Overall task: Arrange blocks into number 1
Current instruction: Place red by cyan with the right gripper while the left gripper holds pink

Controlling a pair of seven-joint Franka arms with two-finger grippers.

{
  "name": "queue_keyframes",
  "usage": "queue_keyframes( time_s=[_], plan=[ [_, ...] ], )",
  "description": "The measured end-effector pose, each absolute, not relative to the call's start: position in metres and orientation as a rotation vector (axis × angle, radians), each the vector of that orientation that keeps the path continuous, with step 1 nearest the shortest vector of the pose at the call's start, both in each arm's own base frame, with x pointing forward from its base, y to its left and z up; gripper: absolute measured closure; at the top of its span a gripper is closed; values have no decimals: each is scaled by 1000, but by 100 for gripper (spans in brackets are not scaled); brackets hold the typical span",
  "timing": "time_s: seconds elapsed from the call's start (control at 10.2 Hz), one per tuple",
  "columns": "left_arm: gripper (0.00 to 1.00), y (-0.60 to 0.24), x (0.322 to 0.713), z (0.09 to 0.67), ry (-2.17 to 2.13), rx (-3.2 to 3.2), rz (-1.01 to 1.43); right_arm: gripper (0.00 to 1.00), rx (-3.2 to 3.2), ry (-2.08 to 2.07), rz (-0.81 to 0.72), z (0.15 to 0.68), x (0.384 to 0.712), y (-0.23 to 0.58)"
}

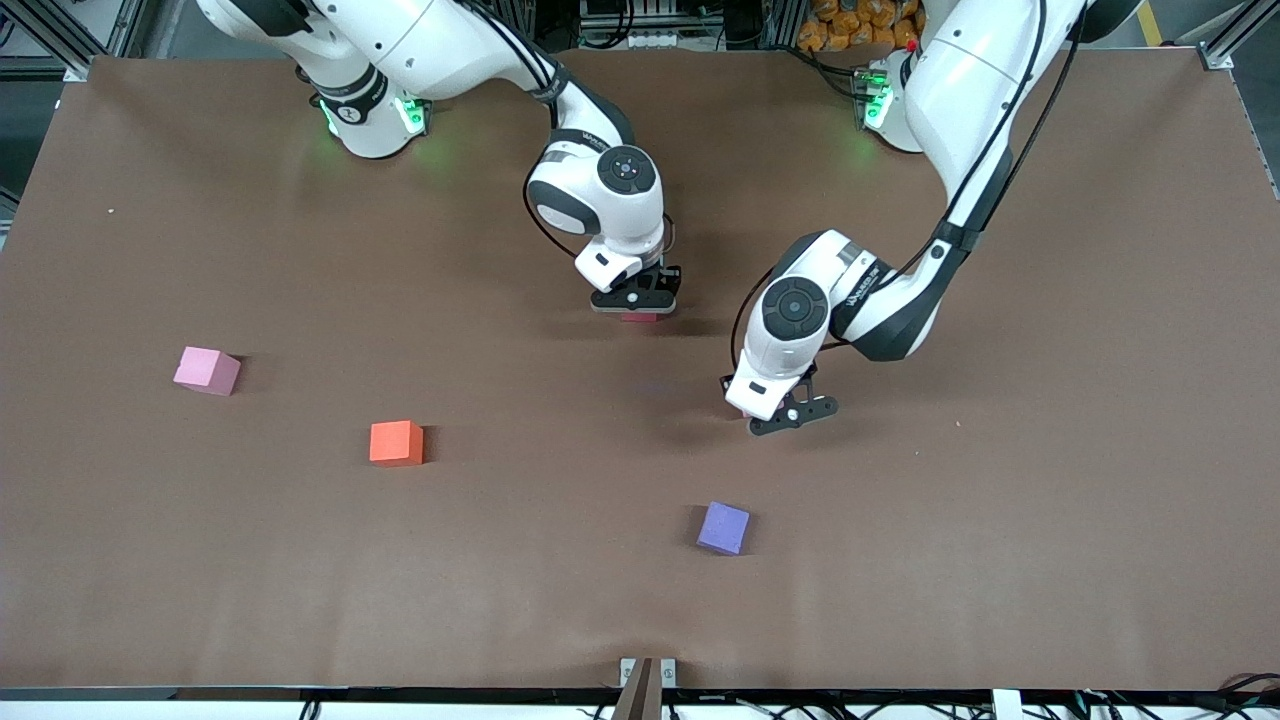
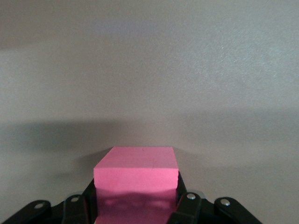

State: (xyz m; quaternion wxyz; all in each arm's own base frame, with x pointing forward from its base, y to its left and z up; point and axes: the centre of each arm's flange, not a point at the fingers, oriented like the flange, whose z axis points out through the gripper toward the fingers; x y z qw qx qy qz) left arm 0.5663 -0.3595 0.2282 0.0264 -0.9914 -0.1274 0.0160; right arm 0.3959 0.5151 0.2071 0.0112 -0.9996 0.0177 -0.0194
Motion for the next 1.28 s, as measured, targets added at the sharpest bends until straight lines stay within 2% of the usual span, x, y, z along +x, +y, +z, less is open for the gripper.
queue_keyframes(
  time_s=[0.79,1.08,1.28],
  plan=[
    [38,-358,572,231,-377,-3068,44,38,-3113,67,-46,207,387,521],
    [38,-360,575,235,-304,-3084,32,3,-3120,75,-43,205,389,519],
    [38,-362,574,236,-294,-3087,31,0,-3105,107,-81,220,412,508]
  ],
)
